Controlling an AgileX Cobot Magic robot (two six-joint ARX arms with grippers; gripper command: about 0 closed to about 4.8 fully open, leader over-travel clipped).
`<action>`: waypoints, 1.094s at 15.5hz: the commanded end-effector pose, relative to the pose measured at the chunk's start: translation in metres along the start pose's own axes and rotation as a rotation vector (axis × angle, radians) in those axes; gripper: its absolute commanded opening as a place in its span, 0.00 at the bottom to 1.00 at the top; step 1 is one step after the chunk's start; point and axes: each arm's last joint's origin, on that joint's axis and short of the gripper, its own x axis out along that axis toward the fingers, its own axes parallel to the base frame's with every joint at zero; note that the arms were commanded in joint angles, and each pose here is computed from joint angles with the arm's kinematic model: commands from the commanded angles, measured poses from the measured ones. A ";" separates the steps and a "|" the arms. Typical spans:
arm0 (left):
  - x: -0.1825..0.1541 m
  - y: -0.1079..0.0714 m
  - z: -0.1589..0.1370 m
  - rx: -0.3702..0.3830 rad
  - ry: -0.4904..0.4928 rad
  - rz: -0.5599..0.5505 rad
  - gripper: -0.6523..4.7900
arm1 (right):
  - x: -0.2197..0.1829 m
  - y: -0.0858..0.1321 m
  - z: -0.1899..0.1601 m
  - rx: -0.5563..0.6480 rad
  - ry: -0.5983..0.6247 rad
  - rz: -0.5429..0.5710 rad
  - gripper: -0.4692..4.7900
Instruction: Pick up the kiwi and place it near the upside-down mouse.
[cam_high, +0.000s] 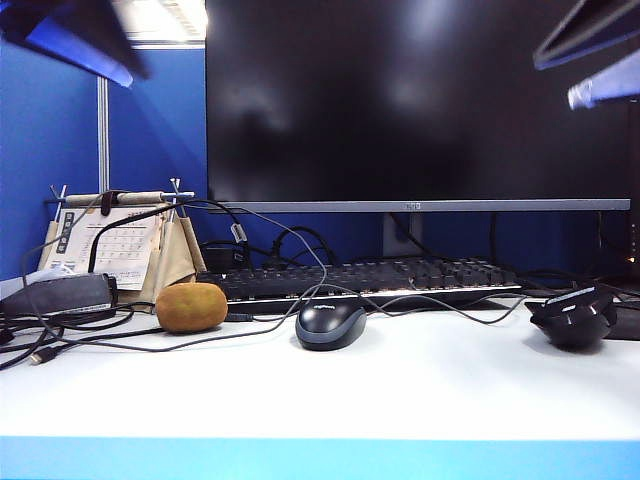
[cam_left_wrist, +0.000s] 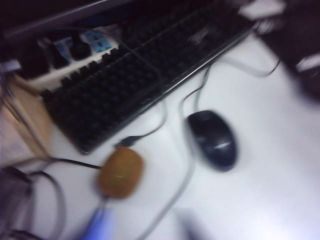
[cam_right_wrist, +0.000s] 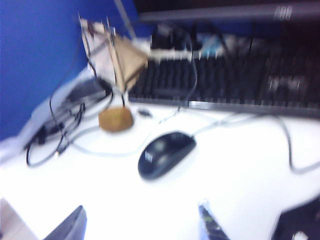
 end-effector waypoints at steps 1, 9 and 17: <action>0.033 0.011 0.013 0.122 0.306 -0.049 0.97 | -0.001 0.002 -0.001 0.002 0.019 0.029 0.63; 0.139 0.065 0.008 0.045 0.546 -0.086 0.97 | 0.001 0.006 -0.004 0.022 0.057 0.089 0.63; 0.174 0.066 -0.005 0.037 0.547 -0.080 0.97 | 0.004 0.010 -0.004 -0.025 0.055 0.085 0.63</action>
